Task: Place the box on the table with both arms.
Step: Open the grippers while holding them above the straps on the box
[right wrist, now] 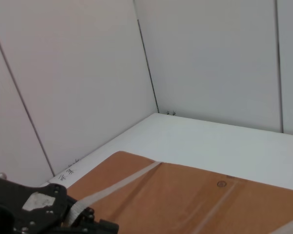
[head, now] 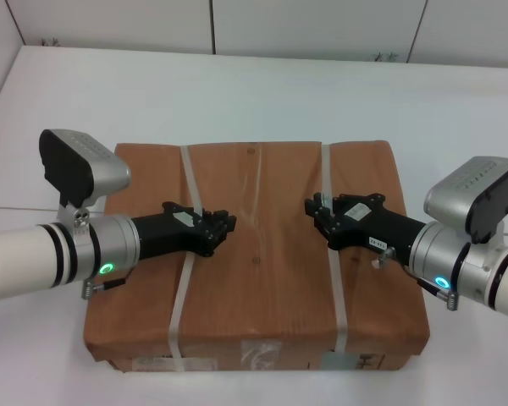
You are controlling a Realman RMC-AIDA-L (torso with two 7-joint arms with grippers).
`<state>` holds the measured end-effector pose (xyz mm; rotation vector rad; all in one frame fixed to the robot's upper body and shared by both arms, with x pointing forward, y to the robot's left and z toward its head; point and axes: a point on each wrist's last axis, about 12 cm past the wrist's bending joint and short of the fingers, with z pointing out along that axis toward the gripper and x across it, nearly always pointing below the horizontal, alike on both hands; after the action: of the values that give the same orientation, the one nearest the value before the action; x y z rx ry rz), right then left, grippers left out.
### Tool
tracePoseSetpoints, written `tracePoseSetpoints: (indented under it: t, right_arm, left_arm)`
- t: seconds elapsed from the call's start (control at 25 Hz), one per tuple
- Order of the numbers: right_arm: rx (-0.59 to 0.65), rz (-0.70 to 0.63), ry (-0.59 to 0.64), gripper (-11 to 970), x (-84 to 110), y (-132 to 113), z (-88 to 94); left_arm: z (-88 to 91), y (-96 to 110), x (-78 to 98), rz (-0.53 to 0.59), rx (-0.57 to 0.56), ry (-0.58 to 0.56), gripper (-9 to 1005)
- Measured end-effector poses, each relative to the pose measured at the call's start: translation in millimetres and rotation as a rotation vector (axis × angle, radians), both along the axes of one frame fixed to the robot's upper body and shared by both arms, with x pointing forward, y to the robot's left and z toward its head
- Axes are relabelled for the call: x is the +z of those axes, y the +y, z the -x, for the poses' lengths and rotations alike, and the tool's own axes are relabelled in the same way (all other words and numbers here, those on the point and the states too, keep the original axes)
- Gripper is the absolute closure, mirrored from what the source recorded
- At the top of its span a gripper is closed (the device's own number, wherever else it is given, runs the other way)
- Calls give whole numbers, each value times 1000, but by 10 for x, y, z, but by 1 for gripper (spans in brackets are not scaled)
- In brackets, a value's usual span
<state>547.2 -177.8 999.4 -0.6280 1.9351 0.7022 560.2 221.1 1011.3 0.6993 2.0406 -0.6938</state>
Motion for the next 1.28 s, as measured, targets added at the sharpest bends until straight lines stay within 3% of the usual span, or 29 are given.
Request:
tracePoseSetpoints:
  t: [0.36,0.84,1.12,1.28]
  right_arm:
    - [-30,-17,7,689,-3,-27,-2]
    - [-56,-28,21,409,-32,-71,32]
    - [-120,-46,36,345,-80,-177,79]
    - [-142,-53,40,301,-92,-209,92]
  left_arm:
    - [-8,25,7,-12,1,-23,816]
    - [-60,95,-13,-88,19,-50,369]
    - [-90,107,17,-86,35,-66,242]
    - [-89,116,21,-86,39,-70,245]
